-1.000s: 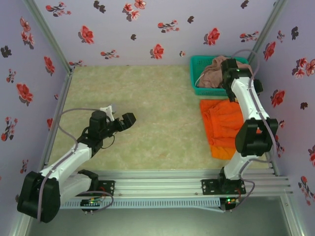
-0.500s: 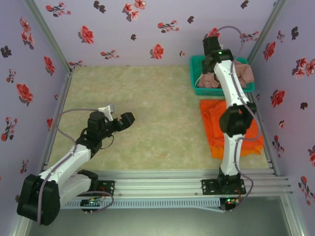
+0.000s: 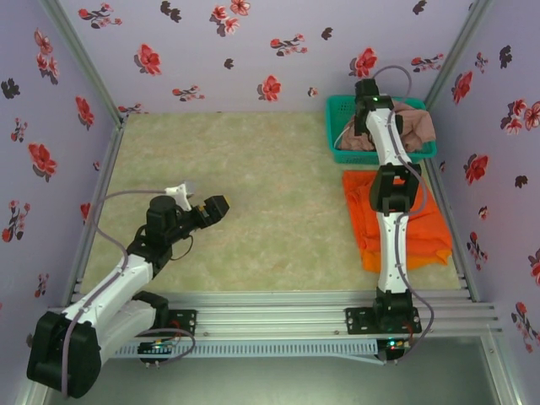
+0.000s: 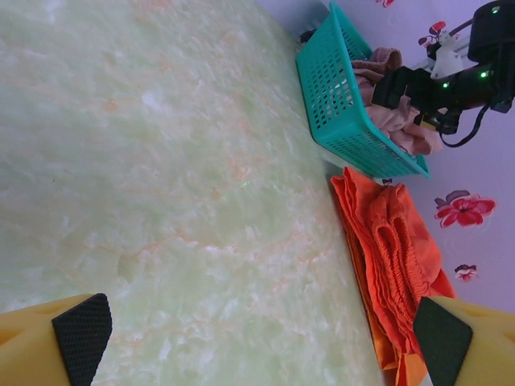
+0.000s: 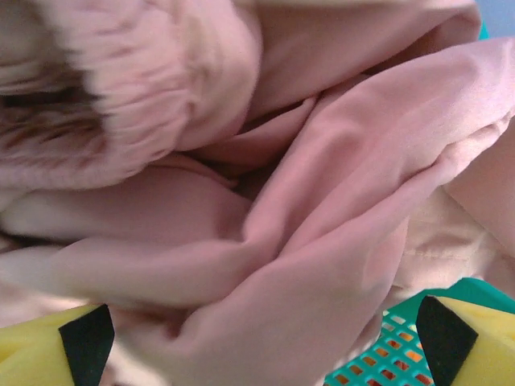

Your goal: Fold and stack the shorts

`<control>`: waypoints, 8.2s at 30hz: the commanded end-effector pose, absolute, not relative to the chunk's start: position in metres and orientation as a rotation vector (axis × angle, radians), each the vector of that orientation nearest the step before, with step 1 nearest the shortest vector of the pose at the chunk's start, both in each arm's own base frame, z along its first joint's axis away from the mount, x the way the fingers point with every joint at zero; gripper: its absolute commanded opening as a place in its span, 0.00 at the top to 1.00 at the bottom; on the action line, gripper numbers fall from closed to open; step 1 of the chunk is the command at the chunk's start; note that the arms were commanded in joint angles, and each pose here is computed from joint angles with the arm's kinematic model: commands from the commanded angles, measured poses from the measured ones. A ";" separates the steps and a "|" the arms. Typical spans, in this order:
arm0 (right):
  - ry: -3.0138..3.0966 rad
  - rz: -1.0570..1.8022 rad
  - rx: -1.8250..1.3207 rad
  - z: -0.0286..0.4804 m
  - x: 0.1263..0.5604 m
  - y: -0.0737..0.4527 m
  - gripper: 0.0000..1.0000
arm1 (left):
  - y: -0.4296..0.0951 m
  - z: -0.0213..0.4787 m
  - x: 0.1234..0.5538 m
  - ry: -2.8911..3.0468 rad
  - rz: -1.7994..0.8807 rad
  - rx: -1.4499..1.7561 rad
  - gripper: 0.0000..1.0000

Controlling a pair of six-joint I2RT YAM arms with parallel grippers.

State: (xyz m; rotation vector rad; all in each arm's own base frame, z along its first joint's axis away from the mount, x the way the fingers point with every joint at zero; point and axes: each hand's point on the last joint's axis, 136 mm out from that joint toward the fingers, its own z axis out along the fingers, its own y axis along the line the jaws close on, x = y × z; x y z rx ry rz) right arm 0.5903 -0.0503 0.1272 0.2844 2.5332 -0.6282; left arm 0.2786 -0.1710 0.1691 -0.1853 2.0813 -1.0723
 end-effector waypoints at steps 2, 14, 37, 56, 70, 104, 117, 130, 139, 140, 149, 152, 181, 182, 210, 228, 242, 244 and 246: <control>2.515 -0.590 0.324 0.120 0.601 -0.064 0.01 | -0.169 0.173 0.281 2.055 -1.071 -0.165 0.00; 2.454 -0.340 0.384 0.155 0.610 -0.048 0.86 | -0.170 0.174 0.284 2.049 -1.079 -0.179 0.00; 1.767 0.318 0.003 0.499 0.519 0.136 1.00 | -0.167 0.176 0.280 2.029 -1.092 -0.199 0.00; 1.810 0.639 -0.468 0.492 0.425 0.244 0.56 | -0.154 0.198 0.276 1.933 -1.075 -0.246 0.01; 2.237 0.371 -0.167 0.281 0.364 0.202 0.10 | -0.135 0.174 0.278 2.054 -0.939 -0.366 0.01; 2.529 0.382 0.006 0.055 0.294 0.298 0.53 | -0.157 0.048 0.364 2.425 -0.997 -0.380 0.59; 2.419 0.218 -0.162 0.127 0.332 0.296 1.00 | -0.117 0.101 0.388 2.298 -0.831 -0.359 1.00; 2.096 0.503 -0.385 0.336 0.443 0.368 1.00 | -0.023 0.282 0.381 2.015 -0.514 -0.398 1.00; 1.731 1.022 -0.488 0.439 0.455 0.442 1.00 | 0.027 0.456 0.333 1.735 -0.276 -0.307 1.00; 1.695 1.062 -0.490 0.447 0.456 0.442 1.00 | 0.025 0.475 0.323 1.700 -0.255 -0.270 1.00; 1.584 1.153 -0.444 0.470 0.497 0.399 1.00 | -0.024 0.522 0.255 1.487 -0.359 0.001 1.00; 1.608 1.167 -0.424 0.456 0.517 0.384 0.98 | -0.049 0.486 0.254 1.505 -0.494 0.066 1.00; 2.425 0.512 -0.322 0.238 0.465 0.252 0.17 | -0.388 0.193 0.192 1.978 -1.119 0.710 0.22; 2.439 0.527 -0.308 0.232 0.456 0.252 0.16 | -0.375 0.203 0.201 1.969 -1.113 0.662 0.17; 2.892 -0.078 -0.190 0.020 0.284 0.212 0.13 | -0.156 0.168 0.446 2.333 -0.723 -0.143 0.01; 2.851 -0.065 -0.146 0.028 0.292 0.213 0.14 | -0.171 0.062 0.529 2.662 -0.556 -0.112 0.33; 2.858 -0.034 -0.136 0.022 0.285 0.213 0.15 | -0.185 0.035 0.554 2.700 -0.587 -0.142 0.77; 2.855 -0.042 -0.134 0.022 0.284 0.211 0.15 | -0.185 0.038 0.554 2.696 -0.587 -0.139 0.89; 2.853 -0.049 -0.135 0.022 0.284 0.210 0.15 | -0.181 0.051 0.556 2.671 -0.563 -0.123 0.97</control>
